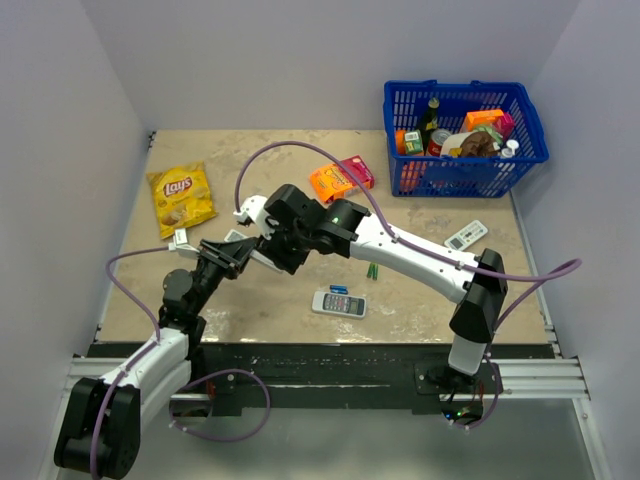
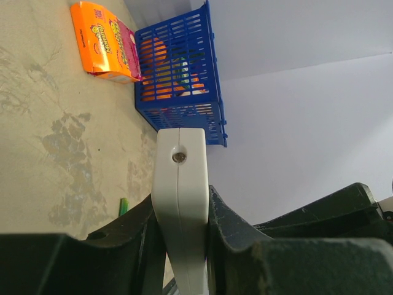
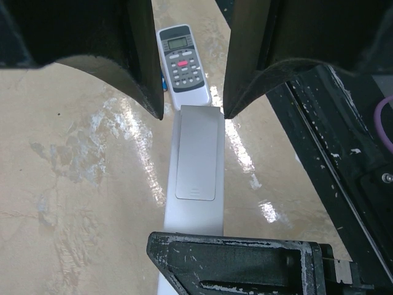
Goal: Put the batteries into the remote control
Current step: Load the battery cover into the remote control.
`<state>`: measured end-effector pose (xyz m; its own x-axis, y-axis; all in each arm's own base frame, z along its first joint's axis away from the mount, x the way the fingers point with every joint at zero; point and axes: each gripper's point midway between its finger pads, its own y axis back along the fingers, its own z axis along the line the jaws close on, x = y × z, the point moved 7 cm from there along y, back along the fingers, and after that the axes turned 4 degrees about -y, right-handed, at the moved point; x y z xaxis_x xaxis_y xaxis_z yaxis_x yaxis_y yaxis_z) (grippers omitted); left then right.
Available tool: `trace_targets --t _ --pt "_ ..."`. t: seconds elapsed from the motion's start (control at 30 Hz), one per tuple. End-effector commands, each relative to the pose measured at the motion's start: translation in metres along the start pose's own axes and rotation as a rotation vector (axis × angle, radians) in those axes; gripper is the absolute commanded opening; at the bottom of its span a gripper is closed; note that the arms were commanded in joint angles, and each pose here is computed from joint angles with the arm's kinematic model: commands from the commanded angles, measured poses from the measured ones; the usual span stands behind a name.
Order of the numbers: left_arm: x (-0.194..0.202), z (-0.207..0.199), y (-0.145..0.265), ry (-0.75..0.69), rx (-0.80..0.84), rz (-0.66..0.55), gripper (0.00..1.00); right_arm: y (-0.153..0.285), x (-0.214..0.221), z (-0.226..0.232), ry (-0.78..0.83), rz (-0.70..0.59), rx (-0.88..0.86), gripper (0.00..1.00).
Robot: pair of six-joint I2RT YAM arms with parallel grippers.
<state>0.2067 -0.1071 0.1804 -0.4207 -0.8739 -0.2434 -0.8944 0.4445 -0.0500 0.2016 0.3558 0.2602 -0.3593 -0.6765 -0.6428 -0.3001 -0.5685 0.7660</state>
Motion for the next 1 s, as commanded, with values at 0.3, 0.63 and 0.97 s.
trace_targets --t 0.3,0.63,0.97 --pt "-0.0064 -0.0171 -0.0034 -0.039 0.07 -0.023 0.0 -0.0045 -0.0031 0.0026 0.02 0.014 -0.018 0.46" --pt "-0.0059 -0.0165 -0.003 -0.035 0.069 -0.022 0.0 -0.003 -0.0022 0.0019 0.018 0.015 -0.015 0.34" --pt "-0.0066 -0.0151 -0.0028 -0.041 0.063 -0.029 0.0 0.0017 -0.0018 0.0017 0.02 0.015 -0.009 0.18"
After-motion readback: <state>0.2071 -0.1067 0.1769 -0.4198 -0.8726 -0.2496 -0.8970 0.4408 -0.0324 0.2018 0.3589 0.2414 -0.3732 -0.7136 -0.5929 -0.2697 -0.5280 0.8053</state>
